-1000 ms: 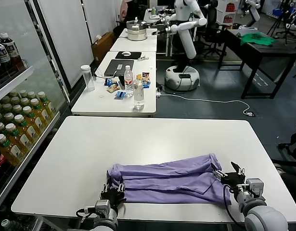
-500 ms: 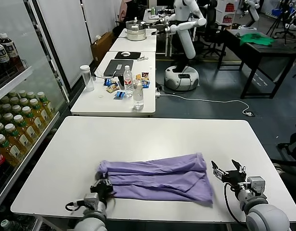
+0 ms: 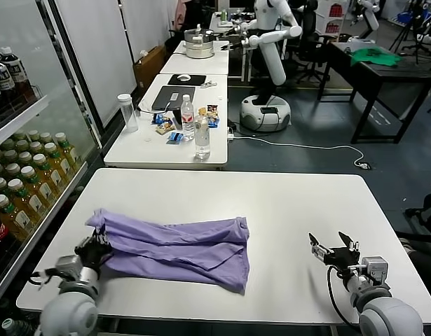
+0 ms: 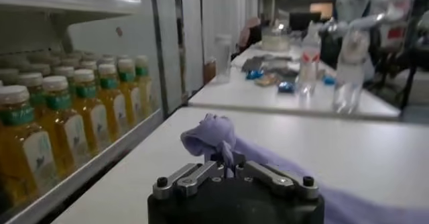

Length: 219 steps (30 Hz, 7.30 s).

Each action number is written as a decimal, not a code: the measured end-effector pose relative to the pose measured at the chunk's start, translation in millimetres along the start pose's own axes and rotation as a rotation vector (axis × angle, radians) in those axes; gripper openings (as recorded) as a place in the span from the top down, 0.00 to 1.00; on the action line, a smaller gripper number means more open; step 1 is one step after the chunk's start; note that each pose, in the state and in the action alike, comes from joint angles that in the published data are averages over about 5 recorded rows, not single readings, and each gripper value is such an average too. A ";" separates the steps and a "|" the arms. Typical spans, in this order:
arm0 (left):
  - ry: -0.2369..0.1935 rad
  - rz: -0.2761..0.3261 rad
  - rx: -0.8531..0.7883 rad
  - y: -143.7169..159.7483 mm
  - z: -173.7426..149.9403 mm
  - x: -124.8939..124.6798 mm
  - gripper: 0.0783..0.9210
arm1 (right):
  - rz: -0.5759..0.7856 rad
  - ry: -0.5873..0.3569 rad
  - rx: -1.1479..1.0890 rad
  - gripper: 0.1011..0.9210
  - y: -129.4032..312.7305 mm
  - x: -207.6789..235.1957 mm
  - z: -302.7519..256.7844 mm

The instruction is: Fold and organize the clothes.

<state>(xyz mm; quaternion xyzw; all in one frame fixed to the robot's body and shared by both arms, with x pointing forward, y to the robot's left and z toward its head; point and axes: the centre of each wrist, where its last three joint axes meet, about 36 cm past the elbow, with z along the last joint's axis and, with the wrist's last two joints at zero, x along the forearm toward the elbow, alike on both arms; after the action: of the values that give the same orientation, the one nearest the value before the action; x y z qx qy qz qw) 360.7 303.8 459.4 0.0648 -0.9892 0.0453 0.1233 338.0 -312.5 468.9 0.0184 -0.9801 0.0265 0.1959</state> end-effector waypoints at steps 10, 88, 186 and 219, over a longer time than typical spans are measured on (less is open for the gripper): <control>-0.038 0.298 0.252 -51.1 -38.8 40.3 0.95 | 0.011 0.003 -0.003 0.12 1.6 5.3 3.8; 0.179 0.224 0.001 -121.7 92.2 -3.2 0.56 | 0.012 0.002 -0.012 0.12 5.2 -1.1 9.5; -0.219 0.111 0.003 -62.8 35.0 31.2 0.12 | -0.229 -0.061 0.007 0.12 164.5 -90.5 3.1; -0.226 0.002 0.005 -39.1 35.6 43.7 0.12 | -0.251 0.006 0.041 0.83 206.8 -145.4 7.5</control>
<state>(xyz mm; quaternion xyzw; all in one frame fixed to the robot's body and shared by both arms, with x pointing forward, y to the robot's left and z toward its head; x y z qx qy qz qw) 315.6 256.4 438.8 0.0687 -0.9968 0.0401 0.0108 459.6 -102.9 396.7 0.1448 -0.9687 0.0216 0.2003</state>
